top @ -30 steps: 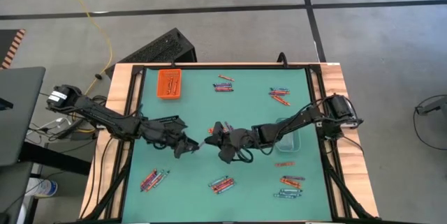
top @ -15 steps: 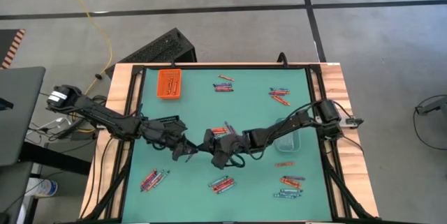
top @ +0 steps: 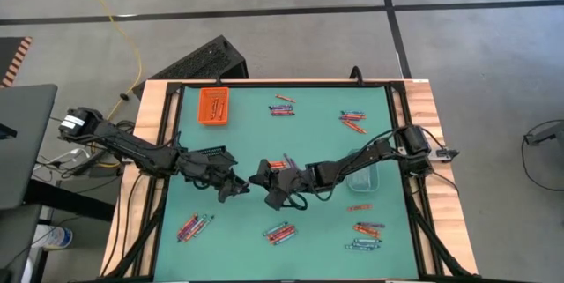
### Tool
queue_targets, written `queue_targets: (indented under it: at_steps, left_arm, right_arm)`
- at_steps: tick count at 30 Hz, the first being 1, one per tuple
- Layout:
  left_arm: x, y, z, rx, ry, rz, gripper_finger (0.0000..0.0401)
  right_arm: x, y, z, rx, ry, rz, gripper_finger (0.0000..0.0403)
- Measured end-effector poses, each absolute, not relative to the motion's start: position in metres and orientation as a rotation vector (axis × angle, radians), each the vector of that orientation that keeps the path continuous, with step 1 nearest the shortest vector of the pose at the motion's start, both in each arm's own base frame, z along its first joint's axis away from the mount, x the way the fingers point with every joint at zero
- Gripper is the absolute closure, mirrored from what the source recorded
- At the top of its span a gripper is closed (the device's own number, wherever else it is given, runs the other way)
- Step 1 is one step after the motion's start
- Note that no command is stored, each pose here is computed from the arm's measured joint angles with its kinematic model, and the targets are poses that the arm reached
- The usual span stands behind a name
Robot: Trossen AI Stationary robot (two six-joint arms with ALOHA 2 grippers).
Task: Sort crayons
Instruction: Put the violet crayon into the black bin
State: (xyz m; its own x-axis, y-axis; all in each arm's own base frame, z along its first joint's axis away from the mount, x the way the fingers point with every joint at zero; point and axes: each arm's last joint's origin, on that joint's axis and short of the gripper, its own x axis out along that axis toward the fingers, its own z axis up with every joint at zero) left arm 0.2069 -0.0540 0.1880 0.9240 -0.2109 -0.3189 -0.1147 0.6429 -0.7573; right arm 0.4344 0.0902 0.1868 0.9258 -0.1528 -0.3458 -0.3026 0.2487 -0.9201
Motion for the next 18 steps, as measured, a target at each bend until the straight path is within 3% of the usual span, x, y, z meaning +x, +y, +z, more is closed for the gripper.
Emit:
queue_targets:
  at_steps: [8,18]
  left_arm:
    - [0.2062,-0.0539,0.1862,-0.864,0.420,-0.051,0.0278]
    - [0.2044,-0.0526,0.1809,-0.802,0.454,-0.006,0.0361]
  right_arm:
    - [0.4342,0.0901,0.1863,-1.327,0.410,0.108,0.0401]
    - [0.4342,0.0899,0.1862,-1.327,0.409,0.107,0.0359]
